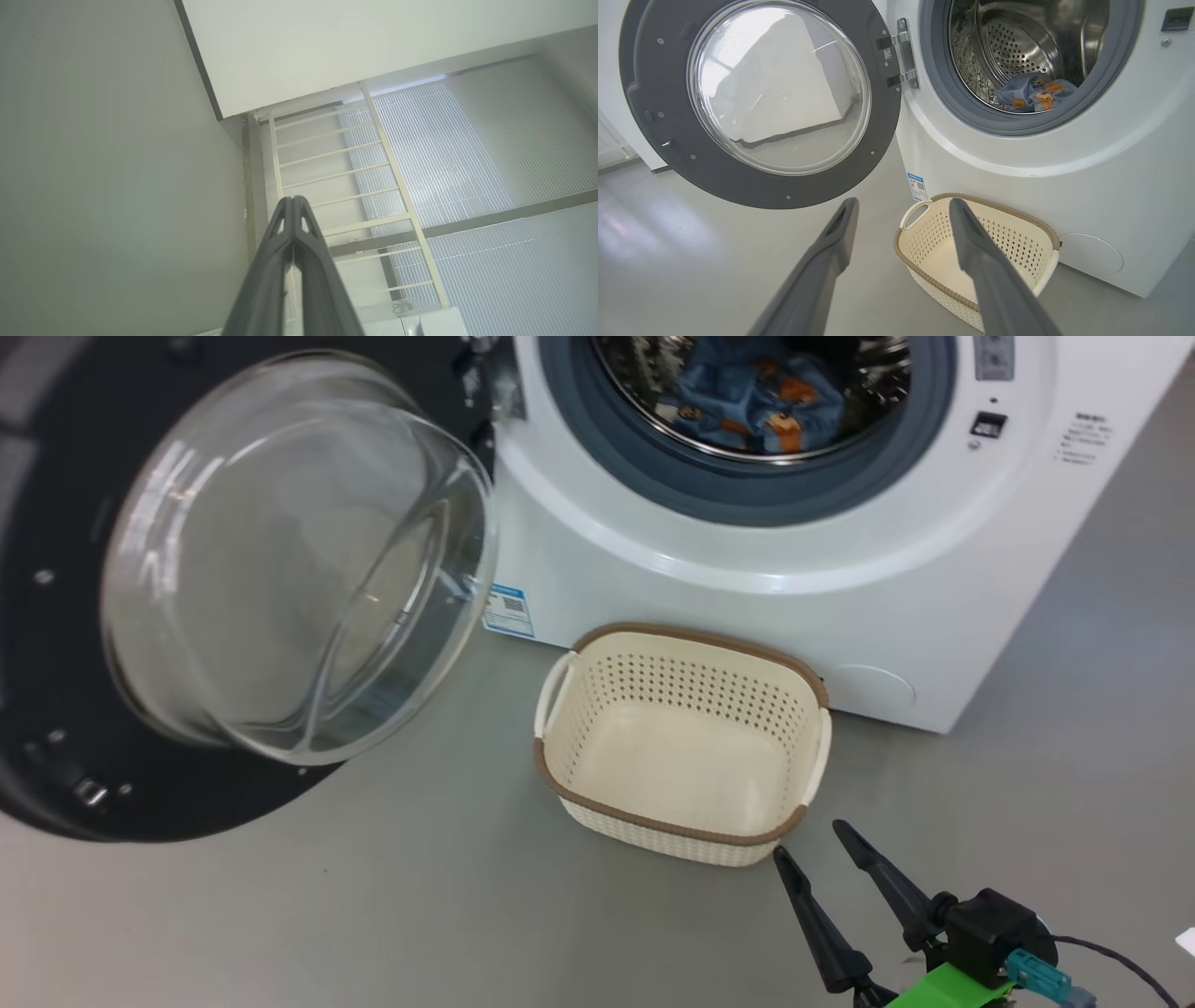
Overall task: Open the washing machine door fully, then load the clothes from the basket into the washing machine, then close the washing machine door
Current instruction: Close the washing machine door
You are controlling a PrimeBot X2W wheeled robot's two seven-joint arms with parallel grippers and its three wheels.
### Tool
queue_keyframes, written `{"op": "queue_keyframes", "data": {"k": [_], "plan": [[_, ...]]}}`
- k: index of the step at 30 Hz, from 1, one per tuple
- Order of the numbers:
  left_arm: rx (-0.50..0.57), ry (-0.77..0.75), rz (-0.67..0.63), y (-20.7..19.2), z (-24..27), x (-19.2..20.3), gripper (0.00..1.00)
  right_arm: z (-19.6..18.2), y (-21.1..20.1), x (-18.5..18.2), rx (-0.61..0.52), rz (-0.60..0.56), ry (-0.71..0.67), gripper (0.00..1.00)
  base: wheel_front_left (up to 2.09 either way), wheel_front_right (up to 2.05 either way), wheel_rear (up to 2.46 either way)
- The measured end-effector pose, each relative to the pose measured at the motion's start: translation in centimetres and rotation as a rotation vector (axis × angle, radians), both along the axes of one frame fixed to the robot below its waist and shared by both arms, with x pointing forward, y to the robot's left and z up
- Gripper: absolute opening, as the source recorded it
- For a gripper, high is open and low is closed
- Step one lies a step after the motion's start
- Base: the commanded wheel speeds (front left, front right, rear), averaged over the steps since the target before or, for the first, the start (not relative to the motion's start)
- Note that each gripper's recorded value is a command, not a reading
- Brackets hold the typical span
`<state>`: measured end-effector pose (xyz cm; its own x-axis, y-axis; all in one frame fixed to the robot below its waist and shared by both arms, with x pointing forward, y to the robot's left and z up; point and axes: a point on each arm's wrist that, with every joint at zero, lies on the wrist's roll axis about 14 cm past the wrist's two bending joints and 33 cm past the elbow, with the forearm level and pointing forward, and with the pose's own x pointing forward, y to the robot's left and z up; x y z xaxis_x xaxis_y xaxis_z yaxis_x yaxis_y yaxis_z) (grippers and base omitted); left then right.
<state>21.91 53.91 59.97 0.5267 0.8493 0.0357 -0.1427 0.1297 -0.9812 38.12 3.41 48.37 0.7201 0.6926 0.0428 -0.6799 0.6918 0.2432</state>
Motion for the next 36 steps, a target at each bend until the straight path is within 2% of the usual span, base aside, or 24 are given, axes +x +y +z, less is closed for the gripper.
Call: {"op": "queue_keyframes", "data": {"k": [7,16,25,36], "plan": [[-0.044,0.048,-0.061,0.2,-1.9,4.7,0.0,-1.4,-2.7,1.1,-0.018,-0.072,0.029,1.0,0.0,0.0,0.0],[-0.092,0.089,-0.233,-1.6,-4.2,10.0,0.0,-2.7,-4.9,1.3,-0.038,-0.127,0.06,1.0,0.0,0.0,0.0],[-0.135,0.075,-0.389,-2.9,-4.8,10.6,0.0,-2.4,-4.5,1.3,-0.037,-0.117,0.05,1.0,0.0,0.0,0.0],[-0.108,0.023,-0.612,-6.3,-3.6,11.1,0.0,-1.7,-3.4,1.1,-0.034,-0.083,0.031,1.0,0.0,0.0,0.0]]}}
